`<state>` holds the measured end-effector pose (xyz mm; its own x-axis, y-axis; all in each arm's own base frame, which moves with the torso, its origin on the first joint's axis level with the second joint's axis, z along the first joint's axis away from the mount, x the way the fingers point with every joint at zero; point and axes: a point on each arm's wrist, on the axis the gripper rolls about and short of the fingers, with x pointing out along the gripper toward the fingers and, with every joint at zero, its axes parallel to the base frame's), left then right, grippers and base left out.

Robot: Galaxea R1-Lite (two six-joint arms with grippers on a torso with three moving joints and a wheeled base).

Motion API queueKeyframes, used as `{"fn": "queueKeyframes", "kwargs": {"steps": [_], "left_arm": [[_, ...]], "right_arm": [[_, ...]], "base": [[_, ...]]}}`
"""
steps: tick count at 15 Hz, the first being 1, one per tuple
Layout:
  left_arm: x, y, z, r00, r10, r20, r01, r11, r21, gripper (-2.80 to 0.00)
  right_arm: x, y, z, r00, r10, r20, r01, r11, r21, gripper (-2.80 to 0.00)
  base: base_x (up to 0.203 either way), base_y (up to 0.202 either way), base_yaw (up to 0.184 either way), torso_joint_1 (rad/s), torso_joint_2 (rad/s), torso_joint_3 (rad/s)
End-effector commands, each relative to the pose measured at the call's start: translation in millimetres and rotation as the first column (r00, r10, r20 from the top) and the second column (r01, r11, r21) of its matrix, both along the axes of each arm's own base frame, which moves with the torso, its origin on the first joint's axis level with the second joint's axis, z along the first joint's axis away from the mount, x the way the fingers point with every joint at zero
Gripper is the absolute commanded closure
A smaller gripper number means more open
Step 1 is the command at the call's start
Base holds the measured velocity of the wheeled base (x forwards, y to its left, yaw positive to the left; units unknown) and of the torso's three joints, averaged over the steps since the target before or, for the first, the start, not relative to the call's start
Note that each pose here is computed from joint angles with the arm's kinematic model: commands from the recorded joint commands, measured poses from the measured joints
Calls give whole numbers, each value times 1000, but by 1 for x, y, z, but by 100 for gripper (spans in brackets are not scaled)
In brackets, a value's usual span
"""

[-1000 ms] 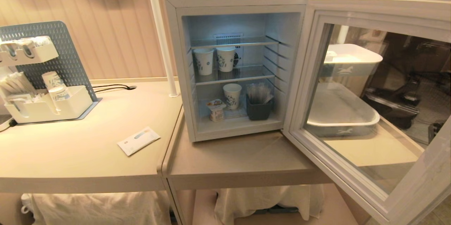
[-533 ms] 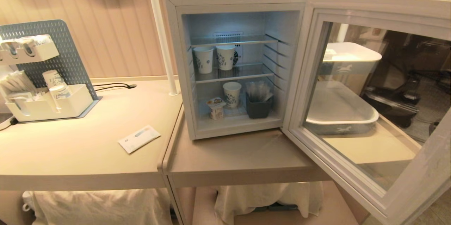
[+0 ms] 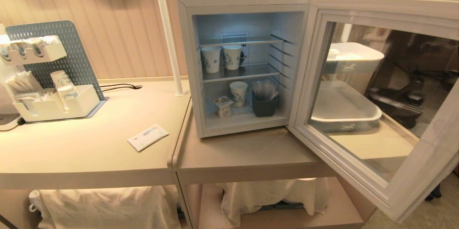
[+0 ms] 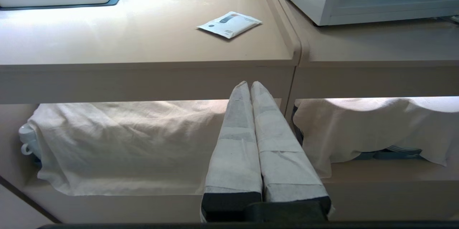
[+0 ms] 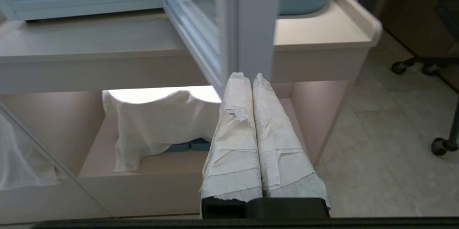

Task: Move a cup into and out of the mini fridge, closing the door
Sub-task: Take the yoghurt out of the freezer

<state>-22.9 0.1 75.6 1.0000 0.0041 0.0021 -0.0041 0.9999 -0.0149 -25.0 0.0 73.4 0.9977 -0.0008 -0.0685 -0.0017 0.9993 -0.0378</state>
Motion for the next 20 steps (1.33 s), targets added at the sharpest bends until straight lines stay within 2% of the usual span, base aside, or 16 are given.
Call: {"fn": "queueKeyframes", "kwargs": {"steps": [1, 14, 20], "left_arm": [[0, 0, 0, 1000, 0, -2, 0, 1000, 0, 0], [0, 0, 0, 1000, 0, -2, 0, 1000, 0, 0], [0, 0, 0, 1000, 0, -2, 0, 1000, 6, 0]], "right_arm": [[0, 0, 0, 1000, -1, -1, 1, 1000, 0, 0], [0, 0, 0, 1000, 0, 1, 0, 1000, 0, 0], [0, 0, 0, 1000, -1, 1, 1, 1000, 0, 0]], "base": [[2, 148, -4, 2, 2, -2], [0, 188, 0, 3, 2, 4], [0, 17, 0, 0, 0, 0]]}}
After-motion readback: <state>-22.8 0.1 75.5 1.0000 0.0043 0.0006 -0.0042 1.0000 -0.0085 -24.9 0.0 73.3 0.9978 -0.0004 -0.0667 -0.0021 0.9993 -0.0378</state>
